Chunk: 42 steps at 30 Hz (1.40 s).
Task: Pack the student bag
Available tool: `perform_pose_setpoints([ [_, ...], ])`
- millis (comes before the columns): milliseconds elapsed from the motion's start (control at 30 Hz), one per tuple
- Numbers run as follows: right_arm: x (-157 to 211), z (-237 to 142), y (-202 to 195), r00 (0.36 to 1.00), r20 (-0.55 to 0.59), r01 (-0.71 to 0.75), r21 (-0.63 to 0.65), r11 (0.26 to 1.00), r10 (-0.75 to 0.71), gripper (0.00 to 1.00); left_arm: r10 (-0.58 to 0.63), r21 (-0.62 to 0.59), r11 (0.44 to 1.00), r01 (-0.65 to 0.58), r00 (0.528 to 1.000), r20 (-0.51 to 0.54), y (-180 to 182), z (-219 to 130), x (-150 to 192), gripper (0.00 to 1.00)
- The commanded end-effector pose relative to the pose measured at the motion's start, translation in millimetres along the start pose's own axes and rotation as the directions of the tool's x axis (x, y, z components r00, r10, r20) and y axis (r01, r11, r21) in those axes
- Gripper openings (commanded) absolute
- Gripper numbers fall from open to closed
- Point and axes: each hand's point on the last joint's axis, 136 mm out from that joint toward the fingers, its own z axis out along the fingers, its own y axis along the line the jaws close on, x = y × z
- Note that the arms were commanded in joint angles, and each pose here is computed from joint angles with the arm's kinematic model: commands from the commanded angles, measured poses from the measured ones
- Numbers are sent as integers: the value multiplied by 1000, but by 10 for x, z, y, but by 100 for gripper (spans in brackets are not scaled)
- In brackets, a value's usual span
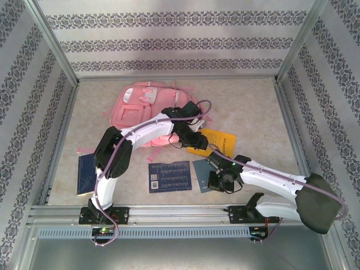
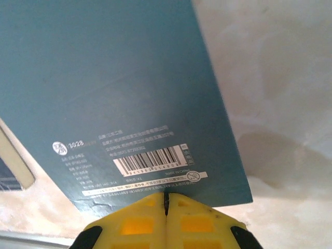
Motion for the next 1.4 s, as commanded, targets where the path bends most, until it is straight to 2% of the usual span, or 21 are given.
perform_pose_setpoints([
  [0, -198, 55, -279, 994, 85, -71, 108, 992, 62, 0, 2, 20, 1000, -2, 1000, 19, -33, 59, 16, 52],
  [267, -719, -203, -470, 979, 178, -129, 166, 978, 99, 0, -30, -23, 999, 30, 1000, 1, 149, 222, 98, 51],
  [433, -936, -434, -387, 977, 194, -114, 147, 983, 84, 0, -58, -37, 998, 58, 998, -2, 203, 302, 83, 50],
  [467, -931, -487, -368, 977, 198, -111, 135, 985, 83, 4, -62, -34, 997, 62, 998, -2, 197, 314, 82, 49],
  [567, -811, -559, -384, 972, 199, -144, 64, 988, 128, 28, -76, -23, 997, 76, 997, -9, 180, 380, 114, 49],
  [633, -695, -541, -408, 966, 173, -193, -15, 981, 193, 38, -85, -22, 996, 85, 996, -19, 182, 432, 144, 49],
  [733, -547, -486, -426, 954, 126, -257, -127, 958, 272, 49, -96, -15, 995, 96, 995, -33, 178, 502, 188, 48],
  [800, -492, -437, -424, 944, 104, -290, -189, 938, 313, 53, -104, -13, 995, 103, 994, -39, 188, 532, 206, 48],
  [1000, -439, -241, -452, 916, 44, -373, -268, 888, 398, 54, -124, -17, 992, 123, 990, -63, 242, 614, 254, 48],
  [1367, -586, -130, -338, 913, 13, -380, -335, 862, 407, 50, -134, -16, 991, 133, 986, -100, 275, 701, 353, 46],
])
